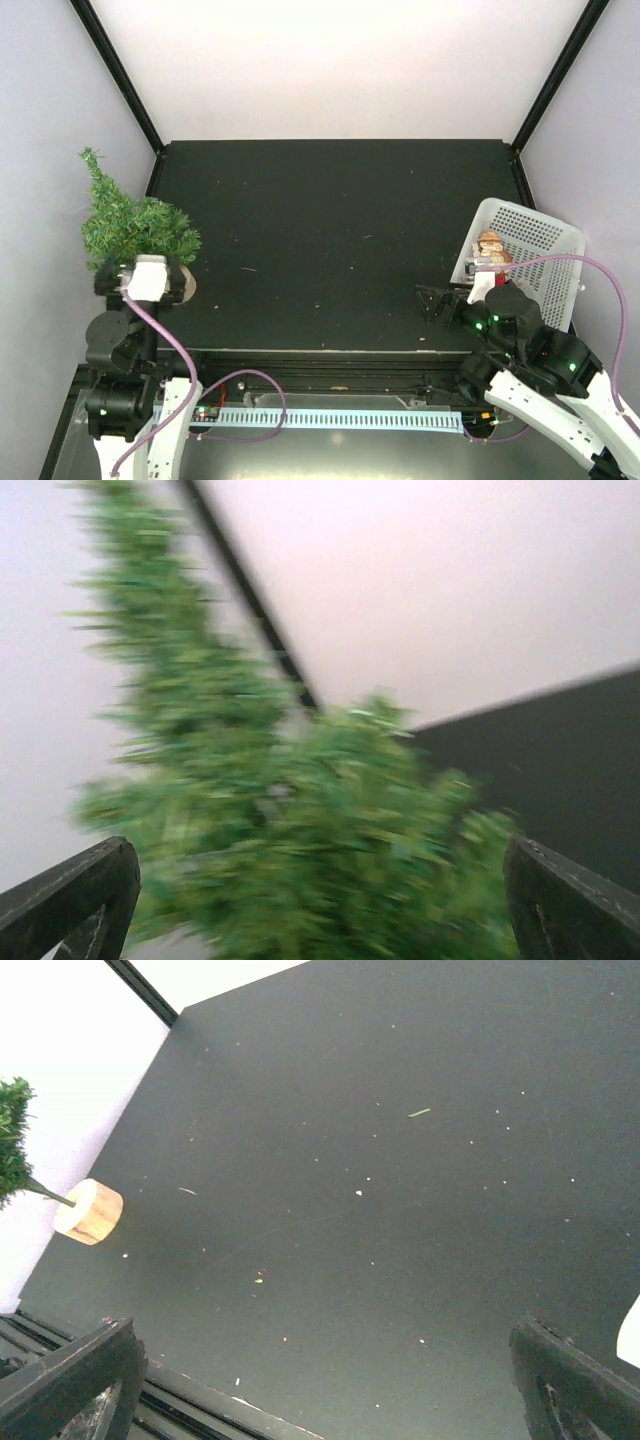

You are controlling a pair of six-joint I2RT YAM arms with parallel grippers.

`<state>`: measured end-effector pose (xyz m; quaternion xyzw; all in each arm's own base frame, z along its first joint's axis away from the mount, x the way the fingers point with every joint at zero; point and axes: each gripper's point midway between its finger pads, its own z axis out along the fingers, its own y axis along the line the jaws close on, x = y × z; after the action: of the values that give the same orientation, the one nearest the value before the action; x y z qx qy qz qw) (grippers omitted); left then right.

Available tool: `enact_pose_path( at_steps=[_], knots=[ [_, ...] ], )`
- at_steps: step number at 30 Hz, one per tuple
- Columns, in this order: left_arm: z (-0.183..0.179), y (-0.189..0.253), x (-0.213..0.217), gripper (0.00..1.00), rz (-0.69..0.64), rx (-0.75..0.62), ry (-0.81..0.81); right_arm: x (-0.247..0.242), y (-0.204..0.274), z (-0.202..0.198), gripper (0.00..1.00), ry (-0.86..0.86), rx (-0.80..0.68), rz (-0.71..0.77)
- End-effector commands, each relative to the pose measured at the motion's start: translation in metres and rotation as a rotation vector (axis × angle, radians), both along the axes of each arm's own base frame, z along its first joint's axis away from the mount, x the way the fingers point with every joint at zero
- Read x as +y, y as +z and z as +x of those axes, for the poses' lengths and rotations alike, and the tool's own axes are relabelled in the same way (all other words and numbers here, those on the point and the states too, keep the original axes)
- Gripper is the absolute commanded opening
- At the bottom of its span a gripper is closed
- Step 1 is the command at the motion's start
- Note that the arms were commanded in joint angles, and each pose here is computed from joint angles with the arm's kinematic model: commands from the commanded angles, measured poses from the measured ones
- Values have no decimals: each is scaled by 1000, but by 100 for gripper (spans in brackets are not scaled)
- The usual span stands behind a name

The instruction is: Decorate the small christmas tree

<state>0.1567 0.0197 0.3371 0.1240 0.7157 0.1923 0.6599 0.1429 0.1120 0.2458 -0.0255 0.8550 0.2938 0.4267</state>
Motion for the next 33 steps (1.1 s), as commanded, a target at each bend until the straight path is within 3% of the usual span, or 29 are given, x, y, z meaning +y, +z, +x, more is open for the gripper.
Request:
enact_pose_path(
  at_steps=[1,5,13,33],
  knots=[
    [-43,72,75,99,-248,-351,449,7,-3,5,100,1,4,-2],
    [-48,80,83,99,-293,-414,492,10,-7,8,100,4,10,-6],
    [-31,93,80,99,-216,-510,480,19,-11,13,100,19,25,-23],
    [56,109,90,97,-163,-470,529,61,-15,48,100,55,50,-95]
  ],
)
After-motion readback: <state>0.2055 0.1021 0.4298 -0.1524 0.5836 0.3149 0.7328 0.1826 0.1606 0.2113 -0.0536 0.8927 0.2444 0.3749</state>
